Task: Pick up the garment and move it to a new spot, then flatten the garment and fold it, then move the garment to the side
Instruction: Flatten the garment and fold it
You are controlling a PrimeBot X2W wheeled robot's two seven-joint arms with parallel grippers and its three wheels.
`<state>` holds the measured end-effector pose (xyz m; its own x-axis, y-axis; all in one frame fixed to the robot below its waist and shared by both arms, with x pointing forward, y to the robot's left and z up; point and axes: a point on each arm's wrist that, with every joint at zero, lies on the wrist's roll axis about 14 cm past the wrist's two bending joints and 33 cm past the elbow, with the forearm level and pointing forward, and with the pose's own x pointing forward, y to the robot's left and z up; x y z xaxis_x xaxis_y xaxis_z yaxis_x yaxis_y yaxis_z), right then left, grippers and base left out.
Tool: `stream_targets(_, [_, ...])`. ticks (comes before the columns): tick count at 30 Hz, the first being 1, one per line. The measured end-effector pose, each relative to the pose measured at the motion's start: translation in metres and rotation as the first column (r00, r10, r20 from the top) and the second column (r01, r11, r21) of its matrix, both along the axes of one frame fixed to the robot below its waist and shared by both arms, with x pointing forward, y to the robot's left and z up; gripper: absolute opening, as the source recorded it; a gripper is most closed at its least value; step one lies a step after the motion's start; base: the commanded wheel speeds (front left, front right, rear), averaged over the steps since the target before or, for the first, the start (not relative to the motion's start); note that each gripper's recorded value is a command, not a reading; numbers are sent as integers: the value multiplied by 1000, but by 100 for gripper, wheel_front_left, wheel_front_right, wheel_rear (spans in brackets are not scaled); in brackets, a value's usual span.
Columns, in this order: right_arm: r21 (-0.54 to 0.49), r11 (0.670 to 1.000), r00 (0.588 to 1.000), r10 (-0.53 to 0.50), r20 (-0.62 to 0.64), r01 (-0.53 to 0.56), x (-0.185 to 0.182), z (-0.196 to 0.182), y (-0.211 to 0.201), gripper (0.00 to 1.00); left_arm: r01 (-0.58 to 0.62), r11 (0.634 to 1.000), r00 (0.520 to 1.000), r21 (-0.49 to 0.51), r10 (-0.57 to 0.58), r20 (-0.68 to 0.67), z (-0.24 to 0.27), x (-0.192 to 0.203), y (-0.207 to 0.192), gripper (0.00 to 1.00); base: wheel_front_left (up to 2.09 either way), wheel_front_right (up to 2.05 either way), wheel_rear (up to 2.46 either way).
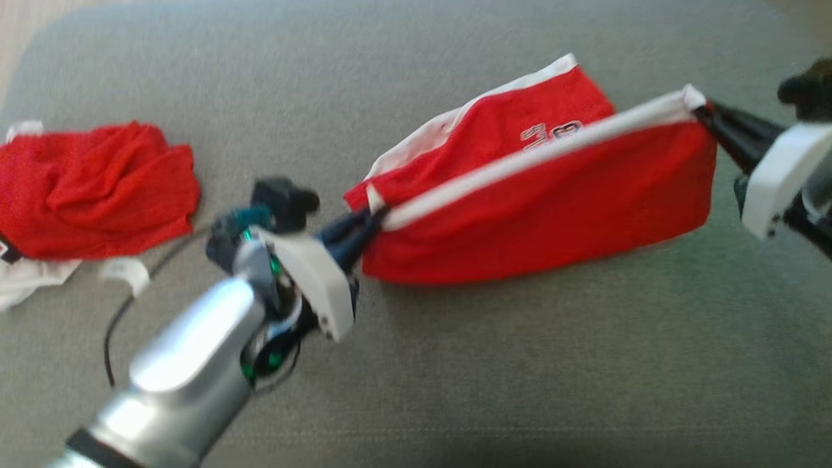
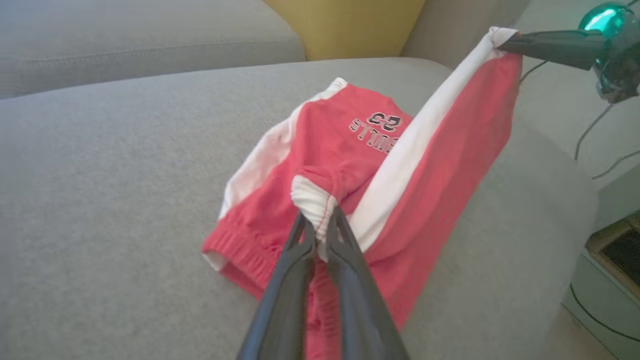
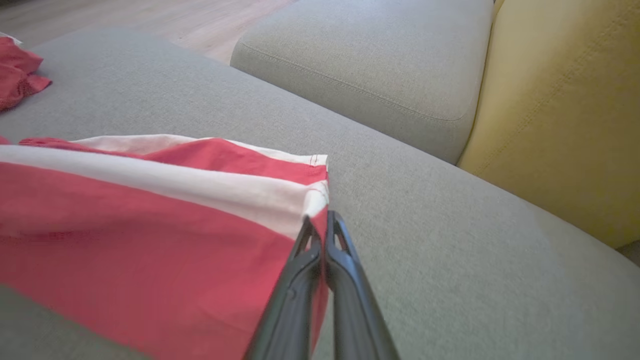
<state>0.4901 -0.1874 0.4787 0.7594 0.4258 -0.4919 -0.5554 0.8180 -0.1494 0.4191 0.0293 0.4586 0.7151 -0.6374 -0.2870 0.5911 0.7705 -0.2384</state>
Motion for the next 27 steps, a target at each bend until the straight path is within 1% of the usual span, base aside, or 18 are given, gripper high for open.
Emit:
stream_targets(4, [3, 1000, 1000, 20, -20, -20, 21, -13, 15, 0, -41, 999, 999, 7, 41, 1, -2, 23, 6, 0, 0, 0, 0])
stream_targets(10, [-6, 999, 999, 40, -32, -40, 49, -25, 28, 0, -75, 997, 996, 31, 76, -42, -23, 37, 12, 0, 0, 0, 0])
stream_targets(15, [-10, 998, 996, 68, -51, -69, 66, -38, 41, 0, -105, 994, 993, 15, 105, -46, -31, 52, 13, 0, 0, 0, 0])
stream_targets(19, [-18, 998, 996, 67, -51, -68, 84, -46, 43, 0, -145, 989, 988, -4, 144, -47, -38, 64, 19, 0, 0, 0, 0])
stream_targets(22, [-19, 998, 997, 63, -51, -64, 95, -53, 45, 0, -171, 985, 984, 2, 171, -44, -45, 72, 26, 0, 0, 0, 0])
stream_targets(27, [-27, 998, 996, 50, -80, -52, 103, -72, 44, 0, -186, 983, 980, 5, 186, -66, -58, 75, 27, 0, 0, 0, 0])
